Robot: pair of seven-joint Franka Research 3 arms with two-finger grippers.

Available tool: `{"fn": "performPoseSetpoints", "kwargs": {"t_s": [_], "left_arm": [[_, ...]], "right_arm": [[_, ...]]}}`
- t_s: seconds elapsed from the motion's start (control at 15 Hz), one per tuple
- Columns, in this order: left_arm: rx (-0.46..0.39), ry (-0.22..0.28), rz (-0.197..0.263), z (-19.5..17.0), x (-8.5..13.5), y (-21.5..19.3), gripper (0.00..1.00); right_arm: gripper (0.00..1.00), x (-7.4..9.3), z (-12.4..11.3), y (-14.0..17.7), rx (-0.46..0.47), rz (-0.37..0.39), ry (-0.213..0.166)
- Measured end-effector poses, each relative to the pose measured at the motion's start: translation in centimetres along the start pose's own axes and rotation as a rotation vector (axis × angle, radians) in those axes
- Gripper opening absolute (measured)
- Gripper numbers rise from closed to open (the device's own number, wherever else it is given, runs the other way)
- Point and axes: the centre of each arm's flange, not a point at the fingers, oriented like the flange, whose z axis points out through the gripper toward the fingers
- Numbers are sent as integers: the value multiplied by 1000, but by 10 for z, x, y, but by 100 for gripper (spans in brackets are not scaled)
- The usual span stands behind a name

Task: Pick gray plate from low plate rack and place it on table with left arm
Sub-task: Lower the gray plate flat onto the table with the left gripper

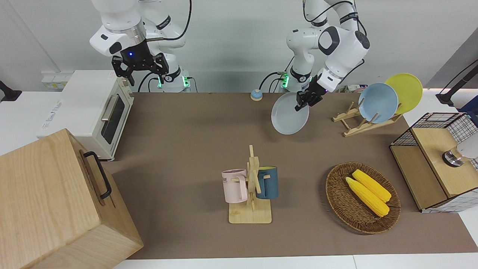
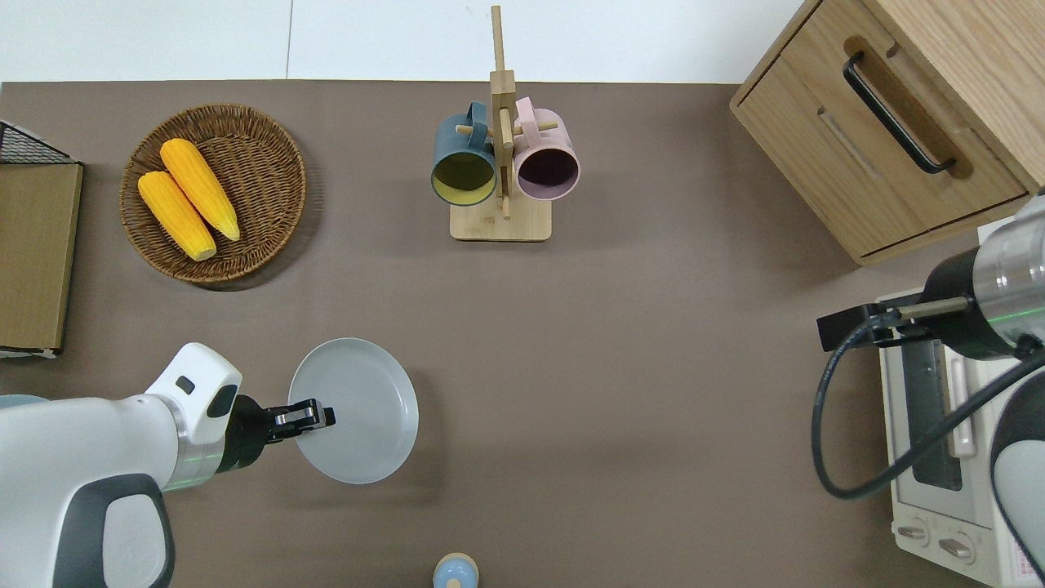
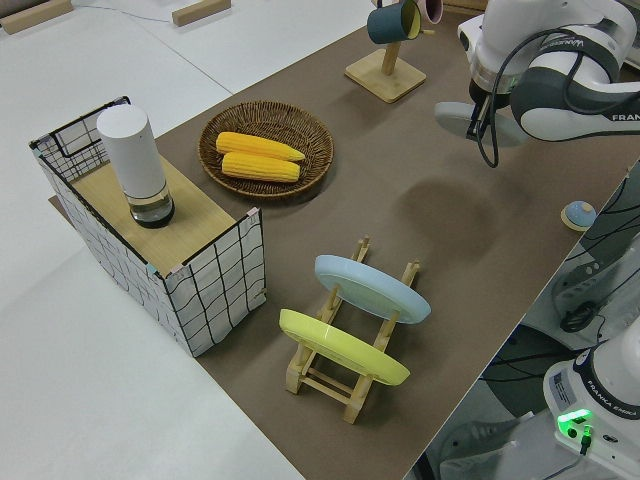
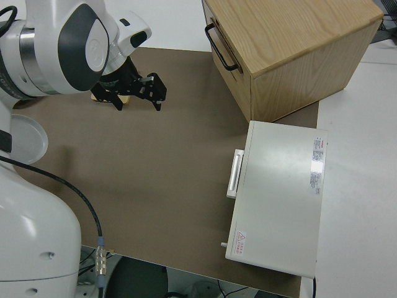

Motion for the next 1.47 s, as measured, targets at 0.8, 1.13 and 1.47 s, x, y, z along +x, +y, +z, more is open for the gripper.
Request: {"fn": "performPoseSetpoints", "kwargs": {"t_s": [0.8,1.13,1.47], "left_arm": [[-27,1,59,65,4,-39,10],[-27,5,81,65,5,-40,10],[-24,-3,84,69,4,-42,37]], "right_arm": [[99,0,0,0,0,0,0],[99,0,0,0,0,0,0],[99,0,0,0,0,0,0]]}}
